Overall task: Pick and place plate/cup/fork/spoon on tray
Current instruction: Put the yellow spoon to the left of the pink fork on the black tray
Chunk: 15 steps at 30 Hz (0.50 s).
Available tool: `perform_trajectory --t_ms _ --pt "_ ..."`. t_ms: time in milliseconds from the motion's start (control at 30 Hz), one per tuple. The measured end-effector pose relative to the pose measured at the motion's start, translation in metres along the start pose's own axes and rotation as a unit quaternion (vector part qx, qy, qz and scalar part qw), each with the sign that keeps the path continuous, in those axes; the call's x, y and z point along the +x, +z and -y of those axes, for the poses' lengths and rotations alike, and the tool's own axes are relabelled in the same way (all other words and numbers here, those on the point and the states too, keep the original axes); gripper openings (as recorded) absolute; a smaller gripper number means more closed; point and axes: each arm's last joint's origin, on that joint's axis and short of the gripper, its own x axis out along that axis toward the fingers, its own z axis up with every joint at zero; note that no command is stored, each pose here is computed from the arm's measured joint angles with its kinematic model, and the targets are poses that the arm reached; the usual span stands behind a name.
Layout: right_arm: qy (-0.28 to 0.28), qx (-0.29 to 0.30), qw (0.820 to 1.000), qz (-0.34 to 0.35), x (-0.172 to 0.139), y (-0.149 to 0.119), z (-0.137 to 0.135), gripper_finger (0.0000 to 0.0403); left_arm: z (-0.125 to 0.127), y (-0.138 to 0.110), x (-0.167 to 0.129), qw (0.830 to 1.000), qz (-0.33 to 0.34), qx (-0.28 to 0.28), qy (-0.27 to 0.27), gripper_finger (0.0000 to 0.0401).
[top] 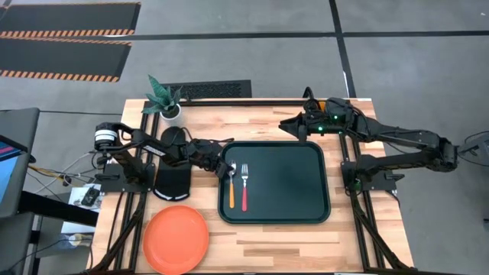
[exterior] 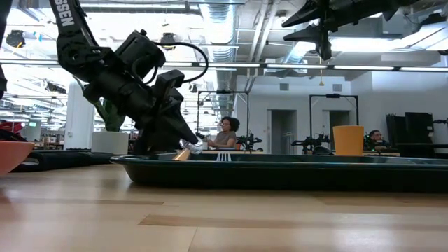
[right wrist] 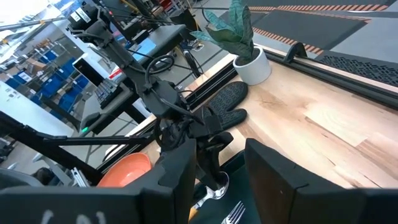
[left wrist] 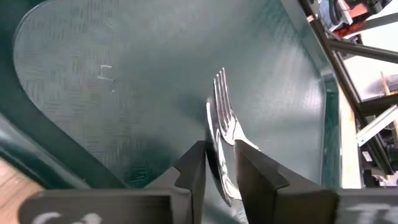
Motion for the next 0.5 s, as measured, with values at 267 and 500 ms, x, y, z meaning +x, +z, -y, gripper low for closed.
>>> perform_trajectory --t_ms 267,500 --pt "0.0 0.0 1.0 0.0 0.0 0.0 0.0 0.0159 -0.0023 -0.0017 0.0 1.0 -0.006 -0.003 0.015 0.0113" --pt "0.0 0.0 1.0 0.0 0.0 0.0 0.0 0.0157 -0.0023 -0.0017 -0.0001 1.0 -0.006 -0.002 0.015 0.0163"
